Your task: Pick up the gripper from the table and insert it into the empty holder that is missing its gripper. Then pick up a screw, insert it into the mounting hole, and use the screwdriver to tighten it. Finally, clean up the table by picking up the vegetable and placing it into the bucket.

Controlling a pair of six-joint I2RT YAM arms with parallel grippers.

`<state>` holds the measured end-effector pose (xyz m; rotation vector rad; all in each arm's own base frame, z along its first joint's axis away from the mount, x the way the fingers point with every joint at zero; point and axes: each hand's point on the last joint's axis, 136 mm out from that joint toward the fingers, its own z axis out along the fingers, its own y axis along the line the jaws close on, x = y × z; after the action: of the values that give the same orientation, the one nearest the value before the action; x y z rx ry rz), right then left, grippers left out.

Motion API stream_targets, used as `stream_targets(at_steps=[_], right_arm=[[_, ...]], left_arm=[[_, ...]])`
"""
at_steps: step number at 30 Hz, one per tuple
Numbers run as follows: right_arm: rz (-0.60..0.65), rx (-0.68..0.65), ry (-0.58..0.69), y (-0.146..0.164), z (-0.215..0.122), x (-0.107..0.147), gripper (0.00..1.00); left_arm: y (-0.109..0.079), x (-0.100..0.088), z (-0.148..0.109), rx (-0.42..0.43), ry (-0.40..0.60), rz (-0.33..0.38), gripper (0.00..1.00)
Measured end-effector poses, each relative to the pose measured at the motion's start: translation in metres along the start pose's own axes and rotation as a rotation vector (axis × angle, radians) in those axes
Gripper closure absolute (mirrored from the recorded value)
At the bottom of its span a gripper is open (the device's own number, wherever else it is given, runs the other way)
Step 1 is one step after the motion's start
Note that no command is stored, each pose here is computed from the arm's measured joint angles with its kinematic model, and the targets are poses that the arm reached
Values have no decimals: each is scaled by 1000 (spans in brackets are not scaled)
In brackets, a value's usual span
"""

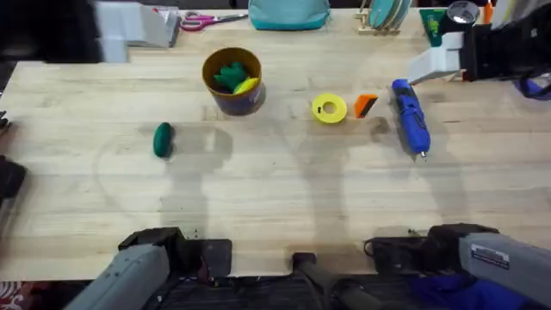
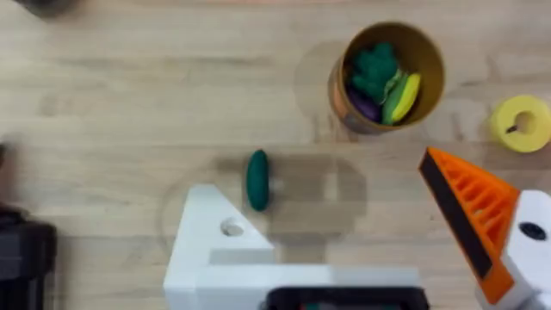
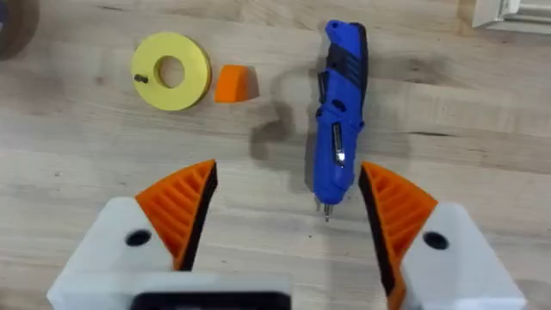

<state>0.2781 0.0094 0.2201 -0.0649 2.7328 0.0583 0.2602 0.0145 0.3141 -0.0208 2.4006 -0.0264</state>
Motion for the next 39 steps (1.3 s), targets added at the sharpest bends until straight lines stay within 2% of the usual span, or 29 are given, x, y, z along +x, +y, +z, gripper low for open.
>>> stream_targets(at_steps=[6,9,13,21,30,34,39], right_arm=[[0,0,0,0,0,0,6],[0,0,0,0,0,0,6],[0,0,0,0,0,0,7],[0,0,0,0,0,0,6],[0,0,0,0,0,0,6],[0,0,0,0,0,0,6],[0,0,0,0,0,0,6]], left_arm=[[-8,-7,-58,5,-202,20,15],[-9,-6,-71,3,-248,25,15],[-9,-6,-75,-4,-264,26,15],[-4,-3,-65,-30,-246,54,16],[0,-9,-13,-28,-274,66,15],[-2,-9,6,-12,-318,73,15],[-7,-3,9,9,-407,88,15]])
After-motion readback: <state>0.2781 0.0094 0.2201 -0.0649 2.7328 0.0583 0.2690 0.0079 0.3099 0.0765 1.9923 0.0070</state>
